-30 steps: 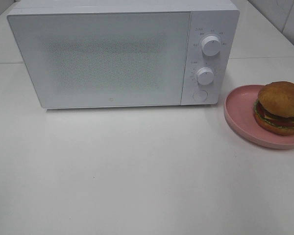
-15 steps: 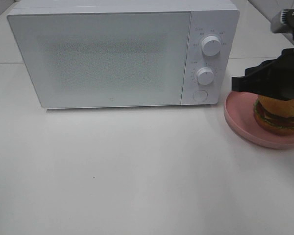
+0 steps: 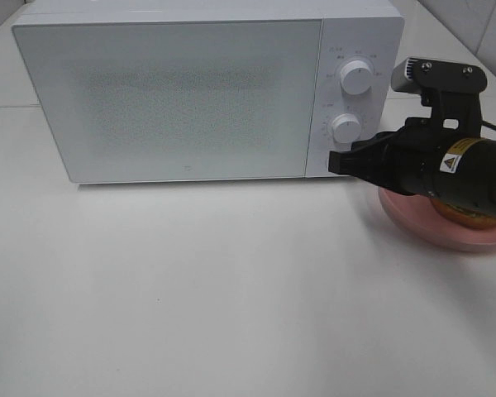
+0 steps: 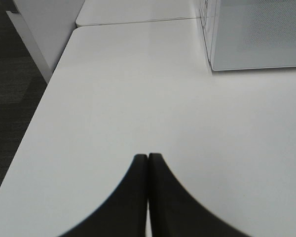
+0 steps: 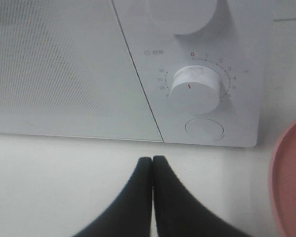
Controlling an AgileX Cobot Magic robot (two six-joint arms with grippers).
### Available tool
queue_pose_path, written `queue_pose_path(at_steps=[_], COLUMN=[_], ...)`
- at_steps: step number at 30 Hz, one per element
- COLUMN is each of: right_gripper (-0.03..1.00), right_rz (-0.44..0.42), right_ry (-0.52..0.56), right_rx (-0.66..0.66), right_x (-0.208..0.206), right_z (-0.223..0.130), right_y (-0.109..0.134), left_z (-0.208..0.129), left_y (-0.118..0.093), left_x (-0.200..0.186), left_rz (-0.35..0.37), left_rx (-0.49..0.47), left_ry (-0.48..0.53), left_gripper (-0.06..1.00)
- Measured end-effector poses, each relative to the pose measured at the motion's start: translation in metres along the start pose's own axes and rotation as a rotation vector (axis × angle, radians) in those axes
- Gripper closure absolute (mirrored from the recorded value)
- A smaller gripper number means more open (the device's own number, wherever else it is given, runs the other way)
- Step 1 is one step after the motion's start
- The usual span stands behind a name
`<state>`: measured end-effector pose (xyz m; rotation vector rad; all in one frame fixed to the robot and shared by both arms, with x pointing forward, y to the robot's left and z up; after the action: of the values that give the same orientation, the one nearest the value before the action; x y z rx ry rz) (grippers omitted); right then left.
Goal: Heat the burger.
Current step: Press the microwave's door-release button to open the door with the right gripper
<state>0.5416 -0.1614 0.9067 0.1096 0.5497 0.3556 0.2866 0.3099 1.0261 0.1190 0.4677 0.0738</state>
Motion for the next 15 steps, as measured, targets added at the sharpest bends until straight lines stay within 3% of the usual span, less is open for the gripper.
queue_pose_path(at_steps=[1,3,6,7,9,11,15], right_gripper=[0.97,0.97,0.97,0.97,0.97,0.97,0.96], right_rz=[0.0,0.005,0.007,0.013,0.014,0.025,0.038], right_ry=[0.0,-0.015,-0.02,-0.031,-0.032,-0.046,-0.061], right_rx=[0.0,0.179,0.23,0.325,0.368,0.53,0.661], right_x=[0.0,0.01,0.013,0.018,0.021,0.029,0.033], right_z=[0.0,-0.006,-0.008,-0.01,-0.012,-0.019,-0.02], right_y=[0.0,-0.001,-0.002,-0.002,-0.003,-0.004,-0.005], left_z=[0.0,0.0,0.0,0.0,0.0,0.0,0.0], left_y=[0.0,0.0,0.0,0.0,0.0,0.0,0.0], left_x=[0.0,0.0,0.0,0.0,0.0,0.0,0.0], left_rz=[0.0,0.0,0.0,0.0,0.0,0.0,0.0], left_rx=[0.0,0.0,0.0,0.0,0.0,0.0,0.0], left_ry=[0.0,0.0,0.0,0.0,0.0,0.0,0.0], left_gripper=[0.94,0.94,0.94,0.94,0.94,0.94,0.94])
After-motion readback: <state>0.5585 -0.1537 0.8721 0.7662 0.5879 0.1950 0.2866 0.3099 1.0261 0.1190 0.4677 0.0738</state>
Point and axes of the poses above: a point on each arm's last joint axis where the gripper is mounted, x pointing out along that axis toward the gripper, y along the wrist's bending axis when the last joint is at zero, z = x × y, the point moved 6 cm from there along x, pointing out along that axis toward the gripper, and after that the axes turned 2 degrees about x, right-handed, at the moved point
